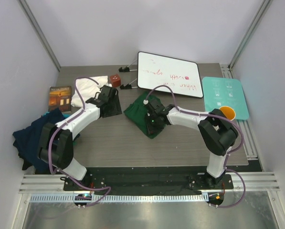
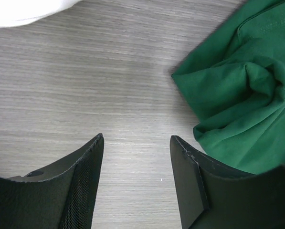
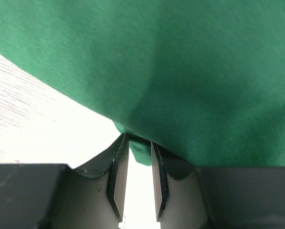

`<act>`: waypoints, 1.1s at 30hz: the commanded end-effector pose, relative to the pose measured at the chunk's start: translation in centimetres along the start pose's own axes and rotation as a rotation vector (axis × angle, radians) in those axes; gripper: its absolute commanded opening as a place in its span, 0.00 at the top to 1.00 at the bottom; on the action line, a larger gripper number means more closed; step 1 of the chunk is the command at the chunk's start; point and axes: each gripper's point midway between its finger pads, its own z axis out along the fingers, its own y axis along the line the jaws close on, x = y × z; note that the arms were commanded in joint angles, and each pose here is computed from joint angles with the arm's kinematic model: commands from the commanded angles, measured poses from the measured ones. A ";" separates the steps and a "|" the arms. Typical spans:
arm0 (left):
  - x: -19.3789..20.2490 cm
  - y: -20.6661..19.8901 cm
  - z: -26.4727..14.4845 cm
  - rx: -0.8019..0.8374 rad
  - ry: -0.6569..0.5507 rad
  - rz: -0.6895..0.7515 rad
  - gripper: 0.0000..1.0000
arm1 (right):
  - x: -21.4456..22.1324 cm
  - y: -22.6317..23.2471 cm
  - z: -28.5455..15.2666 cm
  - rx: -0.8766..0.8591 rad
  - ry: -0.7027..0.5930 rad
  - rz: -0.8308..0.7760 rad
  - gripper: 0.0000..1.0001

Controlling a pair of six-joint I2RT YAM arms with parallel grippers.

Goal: Fold and stack the t-shirts

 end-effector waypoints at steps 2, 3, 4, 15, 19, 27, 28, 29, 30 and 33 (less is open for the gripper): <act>-0.8 -0.4 -1.4 0.037 -0.051 -0.019 0.42 | 2.8 0.5 -1.6 0.002 0.029 0.015 0.69; -0.7 -0.5 -1.3 0.040 -0.049 -0.019 0.42 | 3.0 0.9 -2.3 -0.009 0.015 0.011 0.69; -0.6 -0.5 -1.4 0.041 -0.047 -0.019 0.42 | 4.1 0.8 -2.4 -0.005 0.031 0.006 0.69; 1.6 -0.3 -2.5 0.075 -0.023 -0.031 0.42 | 7.5 0.9 -8.5 -0.054 -0.052 0.044 0.65; 2.8 -0.5 -3.2 0.110 -0.007 -0.050 0.41 | 3.8 2.4 -13.5 -0.097 -0.226 0.032 0.63; 4.4 -3.6 -4.5 0.286 0.033 -0.093 0.40 | 0.5 0.3 -14.9 0.073 -0.308 -0.024 0.60; 4.7 -3.8 -4.4 0.295 0.038 -0.089 0.40 | 0.3 0.2 -14.8 0.084 -0.313 -0.024 0.60; 5.2 -4.3 -4.4 0.303 0.050 -0.077 0.40 | 0.1 0.1 -14.8 0.090 -0.318 -0.024 0.60; 5.5 -4.6 -4.3 0.308 0.055 -0.073 0.40 | 0.1 0.1 -14.8 0.094 -0.320 -0.022 0.60; 6.0 -5.9 -4.2 0.330 0.053 -0.057 0.40 | 0.2 -0.5 -14.6 0.117 -0.320 -0.019 0.60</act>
